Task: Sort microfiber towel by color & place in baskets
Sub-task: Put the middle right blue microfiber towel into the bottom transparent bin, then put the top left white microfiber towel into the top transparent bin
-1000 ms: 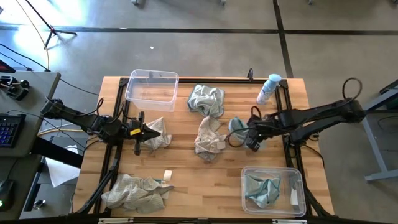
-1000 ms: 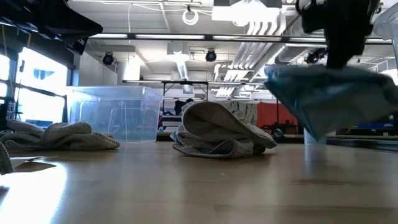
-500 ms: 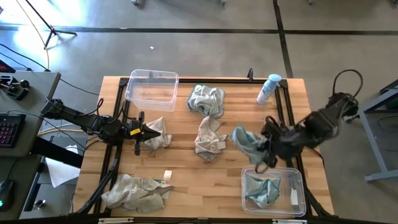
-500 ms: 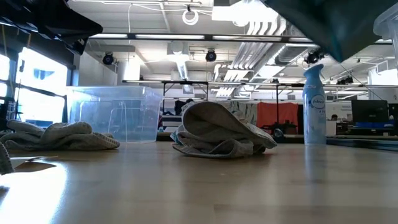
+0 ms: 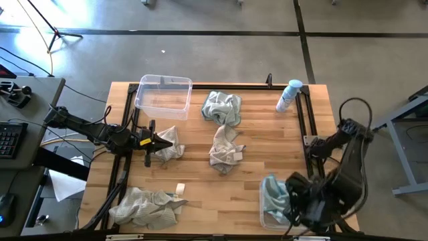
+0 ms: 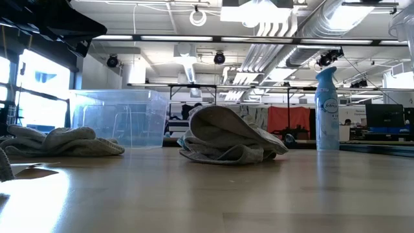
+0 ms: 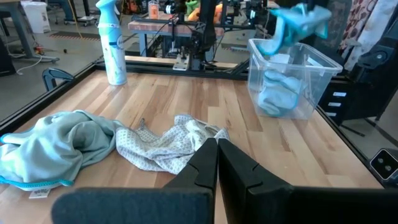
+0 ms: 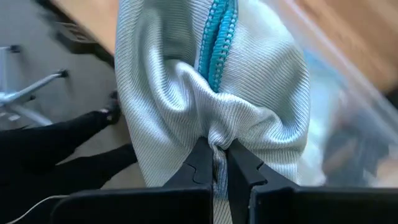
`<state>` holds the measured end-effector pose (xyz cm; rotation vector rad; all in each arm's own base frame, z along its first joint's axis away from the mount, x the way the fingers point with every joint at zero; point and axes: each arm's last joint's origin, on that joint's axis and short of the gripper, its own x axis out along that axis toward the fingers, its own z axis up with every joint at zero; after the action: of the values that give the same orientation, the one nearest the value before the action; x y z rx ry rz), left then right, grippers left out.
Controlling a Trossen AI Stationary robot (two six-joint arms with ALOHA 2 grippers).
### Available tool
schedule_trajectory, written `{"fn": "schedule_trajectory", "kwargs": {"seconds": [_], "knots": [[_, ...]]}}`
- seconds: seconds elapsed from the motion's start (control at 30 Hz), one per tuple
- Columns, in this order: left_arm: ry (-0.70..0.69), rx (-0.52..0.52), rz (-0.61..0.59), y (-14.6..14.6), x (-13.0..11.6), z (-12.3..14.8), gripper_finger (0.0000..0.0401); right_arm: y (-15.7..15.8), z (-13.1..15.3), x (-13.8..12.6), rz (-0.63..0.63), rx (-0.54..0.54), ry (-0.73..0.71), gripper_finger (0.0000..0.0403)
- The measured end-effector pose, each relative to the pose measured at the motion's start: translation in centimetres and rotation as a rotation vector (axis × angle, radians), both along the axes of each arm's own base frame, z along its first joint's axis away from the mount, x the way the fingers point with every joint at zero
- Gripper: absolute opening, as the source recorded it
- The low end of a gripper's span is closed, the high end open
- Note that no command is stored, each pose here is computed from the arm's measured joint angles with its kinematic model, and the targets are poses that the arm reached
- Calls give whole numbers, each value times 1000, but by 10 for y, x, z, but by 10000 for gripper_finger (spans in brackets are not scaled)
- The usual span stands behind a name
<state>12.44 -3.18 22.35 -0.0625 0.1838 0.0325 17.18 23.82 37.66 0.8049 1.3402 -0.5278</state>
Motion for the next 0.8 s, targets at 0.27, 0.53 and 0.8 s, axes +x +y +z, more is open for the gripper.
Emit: {"fn": "schedule_trajectory", "kwargs": {"seconds": [0.27,0.53,0.8], "knots": [[-1,0,0,0,0,0,0,18,-45,-4,-170,-75,132,0],[-1,0,0,0,0,0,0,19,-75,5,-203,-72,133,36],[-2,-57,11,0,0,0,0,16,-66,6,-259,-41,174,127]]}}
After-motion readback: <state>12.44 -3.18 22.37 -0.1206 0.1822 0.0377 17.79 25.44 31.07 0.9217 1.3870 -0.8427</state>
